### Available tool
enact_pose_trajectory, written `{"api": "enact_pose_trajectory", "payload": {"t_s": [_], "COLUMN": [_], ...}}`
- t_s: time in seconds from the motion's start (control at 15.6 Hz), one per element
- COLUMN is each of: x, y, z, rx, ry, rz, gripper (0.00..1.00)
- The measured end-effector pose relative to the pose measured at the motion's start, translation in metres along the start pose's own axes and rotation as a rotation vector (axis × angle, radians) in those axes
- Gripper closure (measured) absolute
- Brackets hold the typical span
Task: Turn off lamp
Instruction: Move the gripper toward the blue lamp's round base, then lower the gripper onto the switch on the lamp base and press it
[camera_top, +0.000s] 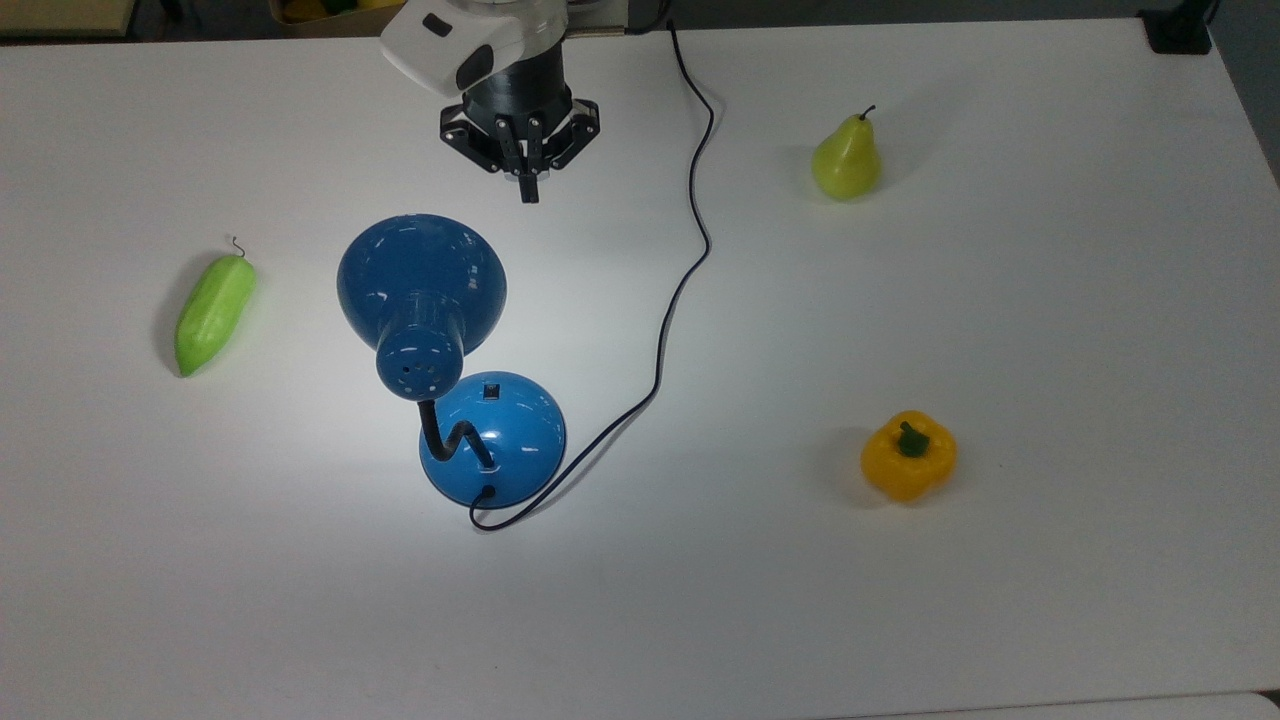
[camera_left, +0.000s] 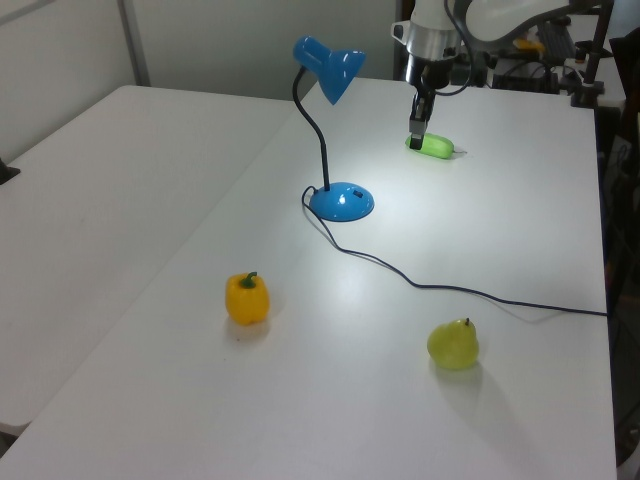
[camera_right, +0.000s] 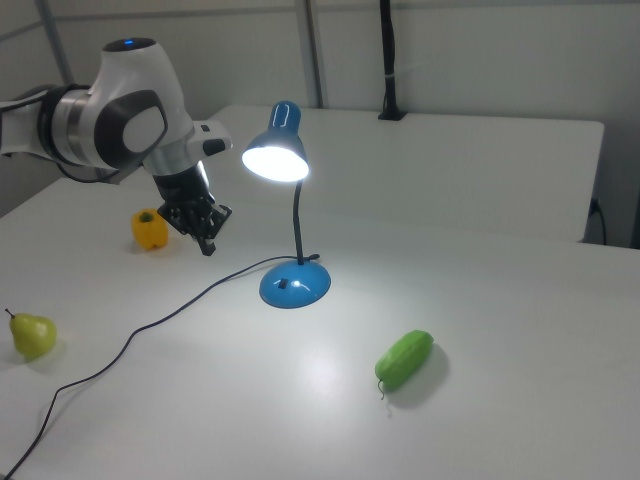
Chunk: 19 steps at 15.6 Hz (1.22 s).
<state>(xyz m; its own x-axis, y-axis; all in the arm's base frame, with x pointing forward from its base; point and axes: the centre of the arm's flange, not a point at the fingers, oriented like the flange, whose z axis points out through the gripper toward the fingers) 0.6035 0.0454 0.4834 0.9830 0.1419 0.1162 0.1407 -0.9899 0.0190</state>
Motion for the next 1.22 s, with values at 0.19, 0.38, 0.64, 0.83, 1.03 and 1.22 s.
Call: {"api": "enact_pose_trajectory", "payload": {"t_s": [0.19, 0.38, 0.64, 0.83, 1.03, 1.22], "x": [0.010, 0.017, 0.027, 0.033, 0.038, 0.042], "y": [0.001, 0.001, 0.005, 0.008, 0.013, 0.021], "z": [0.015, 0.030, 0.049, 0.068, 0.087, 0.105], "rx": [-0.013, -0.016, -0.019, -0.022, -0.024, -0.029], "ry": [0.056, 0.116, 0.198, 0.247, 0.287, 0.322], "rz": [0.006, 0.006, 0.013, 0.019, 0.029, 0.040], "gripper": [0.99, 0.99, 0.99, 0.99, 0.99, 0.99]}}
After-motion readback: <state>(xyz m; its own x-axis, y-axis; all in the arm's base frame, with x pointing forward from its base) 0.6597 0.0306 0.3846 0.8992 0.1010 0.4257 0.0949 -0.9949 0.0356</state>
